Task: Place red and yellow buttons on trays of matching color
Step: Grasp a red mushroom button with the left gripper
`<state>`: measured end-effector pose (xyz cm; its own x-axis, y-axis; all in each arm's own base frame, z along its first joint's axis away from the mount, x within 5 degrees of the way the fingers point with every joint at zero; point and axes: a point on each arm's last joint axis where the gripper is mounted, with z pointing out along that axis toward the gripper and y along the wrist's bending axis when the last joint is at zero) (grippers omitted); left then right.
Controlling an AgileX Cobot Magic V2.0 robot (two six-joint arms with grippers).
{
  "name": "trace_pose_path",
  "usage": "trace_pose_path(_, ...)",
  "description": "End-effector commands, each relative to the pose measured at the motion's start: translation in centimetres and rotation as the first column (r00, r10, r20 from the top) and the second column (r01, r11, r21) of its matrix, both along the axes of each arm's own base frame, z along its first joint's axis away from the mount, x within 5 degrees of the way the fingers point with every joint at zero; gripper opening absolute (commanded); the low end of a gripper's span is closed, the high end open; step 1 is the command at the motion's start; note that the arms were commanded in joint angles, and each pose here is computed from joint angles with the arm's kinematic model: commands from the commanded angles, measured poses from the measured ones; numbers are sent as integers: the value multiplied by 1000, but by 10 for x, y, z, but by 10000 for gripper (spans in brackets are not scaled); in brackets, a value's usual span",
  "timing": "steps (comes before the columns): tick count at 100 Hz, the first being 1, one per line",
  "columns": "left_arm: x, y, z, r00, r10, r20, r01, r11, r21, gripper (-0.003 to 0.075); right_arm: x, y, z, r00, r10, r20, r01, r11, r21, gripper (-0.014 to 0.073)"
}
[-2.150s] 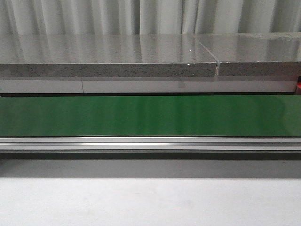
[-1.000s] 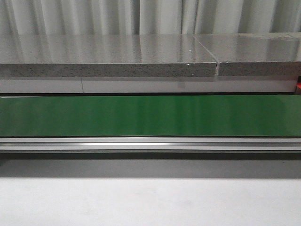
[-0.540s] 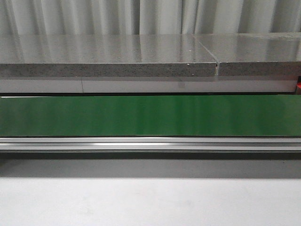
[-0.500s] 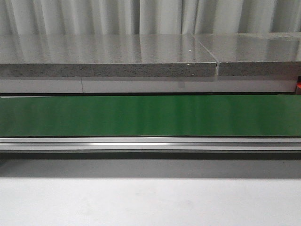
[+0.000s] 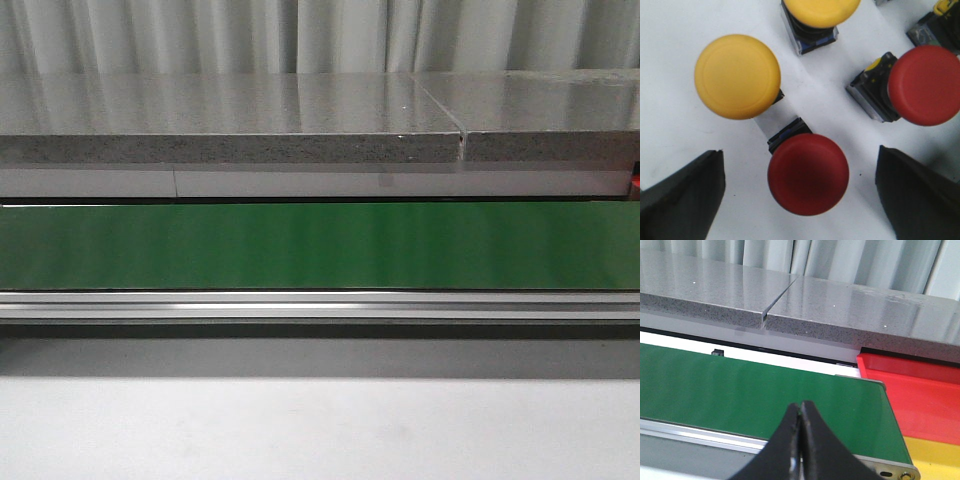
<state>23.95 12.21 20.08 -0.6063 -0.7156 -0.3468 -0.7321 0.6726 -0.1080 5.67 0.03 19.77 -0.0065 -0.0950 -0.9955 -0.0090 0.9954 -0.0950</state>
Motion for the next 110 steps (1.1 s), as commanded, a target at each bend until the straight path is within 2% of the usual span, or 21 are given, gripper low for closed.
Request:
trace_pose_path(1,5,3,16,997,1,79,-4,999,42,500,-2,1,12,994,8,109,-7,1000,-13,-69)
trace_pose_path(13,5,3,16,997,1,78,-4,999,41,352,-2,1,12,994,8,109,-7,1000,-13,-69)
trace_pose_path(27,5,3,16,997,1,78,-4,999,41,227,-2,1,12,994,8,109,-7,1000,-13,-69)
trace_pose_path(49,2,2,19,998,3,68,-5,999,37,96,-2,1,12,994,8,109,-7,1000,-13,-69)
trace_pose_path(66,-9,-4,40,993,8,116,-14,999,49,40,-2,1,12,994,8,109,-7,1000,-13,-69)
trace_pose_path(88,-28,-27,80,976,-101,193,84,992,96,39,-2,1,12,994,8,109,-7,1000,-13,-69)
trace_pose_path(110,-18,-44,121,939,-209,272,175,974,143,28,-2,1,12,994,8,109,-7,1000,-13,-69)
